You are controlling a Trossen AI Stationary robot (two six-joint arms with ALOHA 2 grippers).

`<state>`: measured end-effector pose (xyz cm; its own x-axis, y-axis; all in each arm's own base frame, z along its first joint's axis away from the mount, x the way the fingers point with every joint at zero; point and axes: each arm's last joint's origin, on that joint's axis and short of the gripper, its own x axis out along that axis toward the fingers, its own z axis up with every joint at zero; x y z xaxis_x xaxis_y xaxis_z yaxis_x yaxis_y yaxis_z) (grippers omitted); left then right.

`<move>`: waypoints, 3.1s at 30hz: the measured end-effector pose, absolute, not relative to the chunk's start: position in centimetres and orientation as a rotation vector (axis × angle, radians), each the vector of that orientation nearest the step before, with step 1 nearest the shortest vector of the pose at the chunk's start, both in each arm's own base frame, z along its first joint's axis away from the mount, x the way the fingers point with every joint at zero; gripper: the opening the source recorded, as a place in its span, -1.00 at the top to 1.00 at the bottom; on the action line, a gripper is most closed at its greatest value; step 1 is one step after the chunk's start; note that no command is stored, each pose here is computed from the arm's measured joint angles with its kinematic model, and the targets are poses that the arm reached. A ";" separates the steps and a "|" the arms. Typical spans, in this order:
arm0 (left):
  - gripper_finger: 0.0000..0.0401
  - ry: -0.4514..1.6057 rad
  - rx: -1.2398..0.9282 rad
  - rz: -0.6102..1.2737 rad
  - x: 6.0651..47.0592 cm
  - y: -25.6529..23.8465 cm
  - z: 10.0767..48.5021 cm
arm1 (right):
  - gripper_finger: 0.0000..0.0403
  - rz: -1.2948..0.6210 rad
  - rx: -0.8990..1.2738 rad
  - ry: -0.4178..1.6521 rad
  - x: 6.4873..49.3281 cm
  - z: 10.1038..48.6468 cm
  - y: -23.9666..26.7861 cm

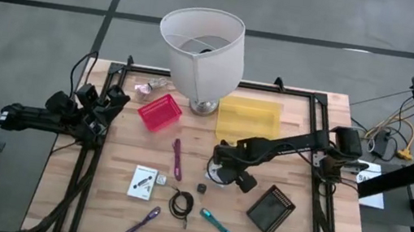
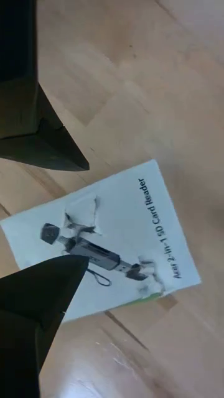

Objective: Pick and place items into bin
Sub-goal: Put the right card reader box into the black bin

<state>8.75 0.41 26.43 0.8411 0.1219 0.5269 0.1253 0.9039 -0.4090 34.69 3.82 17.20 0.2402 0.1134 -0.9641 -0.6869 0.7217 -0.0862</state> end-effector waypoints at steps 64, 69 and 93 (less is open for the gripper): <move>-0.05 -0.579 -0.450 -0.003 8.7 0.4 26.4 | 0.93 0.492 -0.384 1.321 34.6 17.1 3.8; -0.05 -0.579 -0.450 -0.004 8.7 0.4 26.4 | 0.94 0.439 -0.312 1.339 33.6 19.8 3.9; -0.05 -0.577 -0.454 -0.004 8.7 0.4 26.4 | 0.94 0.751 -0.355 1.405 22.4 26.4 12.8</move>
<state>8.74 0.41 26.44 0.8408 0.1212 0.5276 0.1291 0.9017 -0.4127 22.42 12.83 26.42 -0.0109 0.2609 -0.9653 -0.6577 0.7253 0.2034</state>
